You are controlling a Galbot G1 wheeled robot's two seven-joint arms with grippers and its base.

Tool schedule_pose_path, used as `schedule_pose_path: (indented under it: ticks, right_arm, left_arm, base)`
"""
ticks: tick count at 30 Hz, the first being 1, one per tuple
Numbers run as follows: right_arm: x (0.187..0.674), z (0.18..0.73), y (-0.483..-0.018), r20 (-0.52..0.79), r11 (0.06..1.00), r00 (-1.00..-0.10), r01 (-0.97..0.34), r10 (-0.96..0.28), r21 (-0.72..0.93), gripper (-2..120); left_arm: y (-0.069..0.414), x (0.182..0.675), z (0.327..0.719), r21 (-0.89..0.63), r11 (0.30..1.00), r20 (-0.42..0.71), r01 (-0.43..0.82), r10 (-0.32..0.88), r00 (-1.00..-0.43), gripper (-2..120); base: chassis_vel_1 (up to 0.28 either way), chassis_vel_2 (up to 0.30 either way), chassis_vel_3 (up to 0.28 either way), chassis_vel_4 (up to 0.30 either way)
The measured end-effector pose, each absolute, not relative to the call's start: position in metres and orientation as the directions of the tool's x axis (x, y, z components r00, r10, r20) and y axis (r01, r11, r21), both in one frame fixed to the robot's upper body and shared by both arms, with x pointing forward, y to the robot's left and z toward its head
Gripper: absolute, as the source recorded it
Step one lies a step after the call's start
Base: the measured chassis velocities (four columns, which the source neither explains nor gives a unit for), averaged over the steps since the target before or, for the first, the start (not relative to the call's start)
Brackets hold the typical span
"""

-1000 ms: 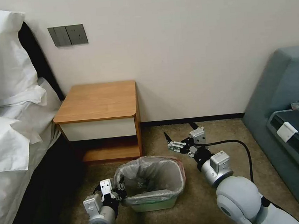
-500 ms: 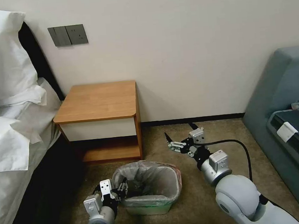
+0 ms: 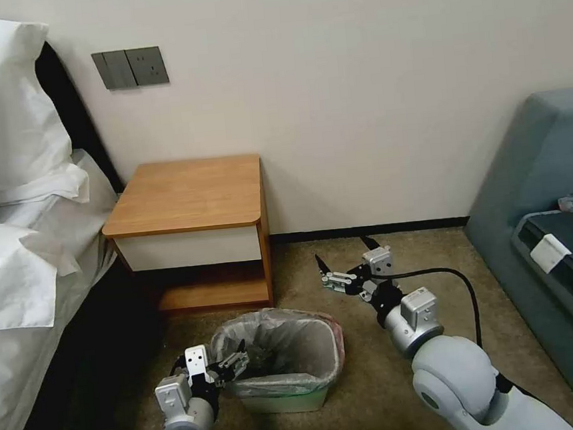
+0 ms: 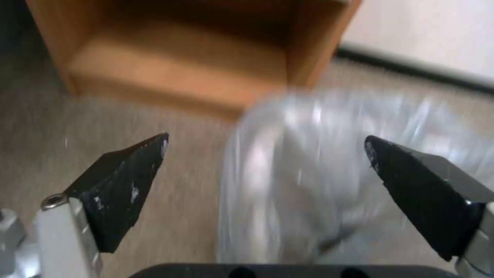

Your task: Pick up the garbage bag from the table and place it over the trash can.

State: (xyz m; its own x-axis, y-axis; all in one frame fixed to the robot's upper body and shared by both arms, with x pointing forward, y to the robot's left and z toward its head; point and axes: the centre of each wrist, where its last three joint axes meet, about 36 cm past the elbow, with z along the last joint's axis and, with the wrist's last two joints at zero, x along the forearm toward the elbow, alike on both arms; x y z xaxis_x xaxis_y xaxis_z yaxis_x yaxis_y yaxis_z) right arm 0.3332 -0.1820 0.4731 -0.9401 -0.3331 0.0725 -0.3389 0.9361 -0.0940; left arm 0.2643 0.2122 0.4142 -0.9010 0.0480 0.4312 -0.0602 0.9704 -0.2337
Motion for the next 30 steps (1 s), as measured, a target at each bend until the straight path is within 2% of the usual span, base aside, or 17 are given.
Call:
schedule_pose_path:
  ticks: [2,3,5,6,8,10,11,14,21,25,27,30]
  right_arm:
    - [0.328,0.465,-0.188,0.072,0.942,-0.945,-0.325,-0.319,-0.083,100]
    - [0.328,0.465,-0.188,0.072,0.942,-0.945,-0.325,-0.319,-0.083,100]
    - [0.319,0.449,-0.197,0.076,0.953,-0.955,-0.293,-0.287,-0.082,100]
    - [0.319,0.449,-0.197,0.076,0.953,-0.955,-0.293,-0.287,-0.082,100]
    - [0.306,0.435,-0.203,0.064,0.963,-0.965,-0.258,-0.254,-0.076,100]
    - [0.291,0.421,-0.207,0.037,0.972,-0.975,-0.22,-0.218,-0.079,100]
    - [0.291,0.421,-0.207,0.037,0.972,-0.975,-0.22,-0.218,-0.079,100]
    - [0.262,0.396,-0.216,-0.003,0.982,-0.989,-0.145,-0.146,-0.117,100]
    - [0.231,0.379,-0.236,-0.009,0.986,-1.0,-0.023,-0.025,-0.162,100]
    - [0.227,0.377,-0.239,-0.012,0.985,-1.0,-0.007,-0.009,-0.171,100]
    - [0.209,0.373,-0.249,-0.015,0.978,-0.999,0.046,0.044,-0.205,100]
    - [0.197,0.379,-0.253,-0.022,0.977,-0.998,0.055,0.052,-0.208,100]
  left_arm:
    - [0.218,0.261,0.412,-0.251,0.965,0.328,-0.073,0.014,-0.945,100]
    - [0.218,0.261,0.412,-0.251,0.965,0.328,-0.073,0.014,-0.945,100]
    - [0.227,0.255,0.41,-0.224,0.97,0.232,-0.097,-0.044,-0.972,100]
    - [0.227,0.255,0.41,-0.224,0.97,0.232,-0.097,-0.044,-0.972,100]
    - [0.231,0.247,0.407,-0.186,0.977,0.137,-0.102,-0.077,-0.988,100]
    - [0.232,0.24,0.407,-0.147,0.986,0.036,-0.079,-0.075,-0.997,100]
    - [0.232,0.24,0.407,-0.147,0.986,0.036,-0.079,-0.075,-0.997,100]
    - [0.231,0.228,0.406,-0.062,0.998,-0.091,-0.028,-0.033,-0.995,100]
    - [0.249,0.217,0.414,0.011,0.998,-0.133,-0.057,-0.055,-0.99,100]
    - [0.249,0.214,0.414,0.007,0.998,-0.129,-0.069,-0.068,-0.989,100]
    - [0.242,0.199,0.416,-0.034,0.995,-0.118,-0.094,-0.097,-0.988,100]
    - [0.238,0.184,0.419,-0.046,0.994,-0.11,-0.096,-0.1,-0.989,100]
  base:
    - [0.0,0.0,0.0,0.0]
    - [0.0,0.0,0.0,0.0]
    - [0.0,0.0,0.0,0.0]
    - [0.0,0.0,0.0,0.0]
    - [0.0,0.0,0.0,0.0]
    - [0.0,0.0,0.0,0.0]
    - [0.0,0.0,0.0,0.0]
    - [0.0,0.0,0.0,0.0]
    - [0.0,0.0,0.0,0.0]
    - [0.0,0.0,0.0,0.0]
    - [0.0,0.0,0.0,0.0]
    - [0.0,0.0,0.0,0.0]
